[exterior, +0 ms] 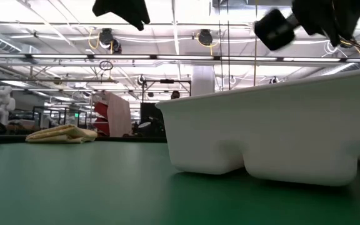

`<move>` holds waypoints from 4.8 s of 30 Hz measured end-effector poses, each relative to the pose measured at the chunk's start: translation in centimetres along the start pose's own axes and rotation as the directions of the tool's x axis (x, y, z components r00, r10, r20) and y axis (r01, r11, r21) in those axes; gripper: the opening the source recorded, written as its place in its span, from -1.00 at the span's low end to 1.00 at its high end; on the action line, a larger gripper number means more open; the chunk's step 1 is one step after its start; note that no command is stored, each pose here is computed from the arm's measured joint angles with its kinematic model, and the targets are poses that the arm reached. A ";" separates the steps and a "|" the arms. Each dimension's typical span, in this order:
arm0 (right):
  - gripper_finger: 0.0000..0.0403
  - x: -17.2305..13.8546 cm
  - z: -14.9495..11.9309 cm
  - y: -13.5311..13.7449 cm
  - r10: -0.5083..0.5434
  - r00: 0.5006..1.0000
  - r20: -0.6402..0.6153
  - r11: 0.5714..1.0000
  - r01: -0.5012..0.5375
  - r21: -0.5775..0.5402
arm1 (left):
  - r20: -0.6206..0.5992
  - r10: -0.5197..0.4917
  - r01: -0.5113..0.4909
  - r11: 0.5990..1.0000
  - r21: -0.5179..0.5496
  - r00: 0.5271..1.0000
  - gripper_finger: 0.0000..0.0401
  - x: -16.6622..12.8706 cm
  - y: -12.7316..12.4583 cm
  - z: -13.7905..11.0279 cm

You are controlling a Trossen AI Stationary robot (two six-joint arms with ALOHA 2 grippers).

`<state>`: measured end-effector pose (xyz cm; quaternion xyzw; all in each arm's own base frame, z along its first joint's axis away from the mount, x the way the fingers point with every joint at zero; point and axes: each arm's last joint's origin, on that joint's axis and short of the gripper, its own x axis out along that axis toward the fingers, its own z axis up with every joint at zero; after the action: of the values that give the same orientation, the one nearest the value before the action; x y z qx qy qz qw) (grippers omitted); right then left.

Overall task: Sort silverware
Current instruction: Put the bronze spoon into the silverware tray, then return to Home Position

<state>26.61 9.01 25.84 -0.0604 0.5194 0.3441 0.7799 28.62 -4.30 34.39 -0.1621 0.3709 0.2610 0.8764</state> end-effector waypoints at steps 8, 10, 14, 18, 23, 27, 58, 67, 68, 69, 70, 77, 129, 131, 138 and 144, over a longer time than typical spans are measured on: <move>-1.00 1.3 6.6 -0.1 -0.032 0.967 -0.253 0.943 -0.054 -0.328 | -0.040 0.093 -0.093 0.995 0.025 0.995 -0.43 0.2 1.4 -0.1; -1.00 2.3 7.4 -0.3 -0.013 0.946 -0.324 0.916 -0.118 -0.383 | -0.054 0.124 -0.123 0.992 0.035 0.991 -0.43 0.2 1.8 -0.1; -1.00 4.8 8.4 -0.2 0.020 0.902 -0.431 0.866 -0.231 -0.444 | -0.106 0.182 -0.175 0.982 0.072 0.978 -0.43 0.1 2.5 -0.6; -1.00 7.3 8.5 0.6 0.037 0.872 -0.488 0.822 -0.304 -0.481 | -0.154 0.225 -0.210 0.972 0.107 0.962 -0.43 -0.2 3.1 -1.1; -1.00 10.0 8.5 1.6 0.115 0.852 -0.511 0.792 -0.389 -0.470 | -0.182 0.207 -0.187 0.975 0.120 0.961 -0.43 -0.4 2.8 -1.5; -1.00 12.1 8.5 2.4 0.141 0.842 -0.521 0.768 -0.425 -0.479 | -0.182 0.202 -0.185 0.977 0.104 0.962 -0.42 -0.4 2.6 -1.6; -0.35 14.5 9.2 2.1 0.078 0.885 -0.459 0.841 -0.305 -0.447 | -0.173 0.208 -0.186 0.973 0.135 0.963 -0.42 -0.5 2.6 -1.6; -0.30 13.9 8.8 1.2 0.086 0.867 -0.491 0.915 -0.264 -0.306 | -0.172 0.209 -0.186 0.973 0.140 0.963 -0.42 -0.5 2.6 -1.6; -0.30 13.8 8.6 1.1 0.089 0.860 -0.503 0.921 -0.263 -0.288 | -0.172 0.209 -0.186 0.973 0.140 0.963 -0.42 -0.5 2.6 -1.6; -0.30 13.6 8.5 1.0 0.092 0.852 -0.515 0.926 -0.263 -0.270 | -0.172 0.209 -0.186 0.973 0.140 0.963 -0.42 -0.5 2.6 -1.6; -0.30 13.4 8.4 1.1 0.096 0.845 -0.526 0.932 -0.261 -0.250 | -0.172 0.209 -0.186 0.972 0.140 0.963 -0.42 -0.5 2.6 -1.6; -0.30 8.5 8.9 0.7 0.218 0.880 -0.423 0.958 -0.275 -0.077 | -0.089 0.191 -0.182 0.979 0.096 0.978 -0.42 -0.9 2.3 -0.6; -0.30 -14.8 -18.9 10.9 0.129 0.104 0.986 0.903 0.399 -0.160 | 0.751 -0.632 0.578 0.691 0.434 0.193 -0.42 -11.1 16.7 -13.5; -0.30 -13.0 -18.2 9.8 0.128 0.103 0.986 0.901 0.404 -0.159 | 0.773 -0.612 0.587 0.691 0.421 0.167 -0.42 -9.6 16.8 -14.6; -0.30 -7.5 -18.1 7.0 0.155 0.044 0.987 0.897 0.413 -0.159 | 0.741 -0.642 0.649 0.652 0.392 0.197 -0.42 -4.8 15.4 -17.2; -0.30 -3.2 -19.0 5.2 0.148 0.064 0.987 0.900 0.404 -0.161 | 0.703 -0.678 0.698 0.611 0.374 0.218 -0.42 -1.9 14.7 -18.9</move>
<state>8.19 2.82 21.35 -0.0154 -0.2408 0.3164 0.9174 8.32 -2.05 21.69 -0.1839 -0.1740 -0.1064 0.9615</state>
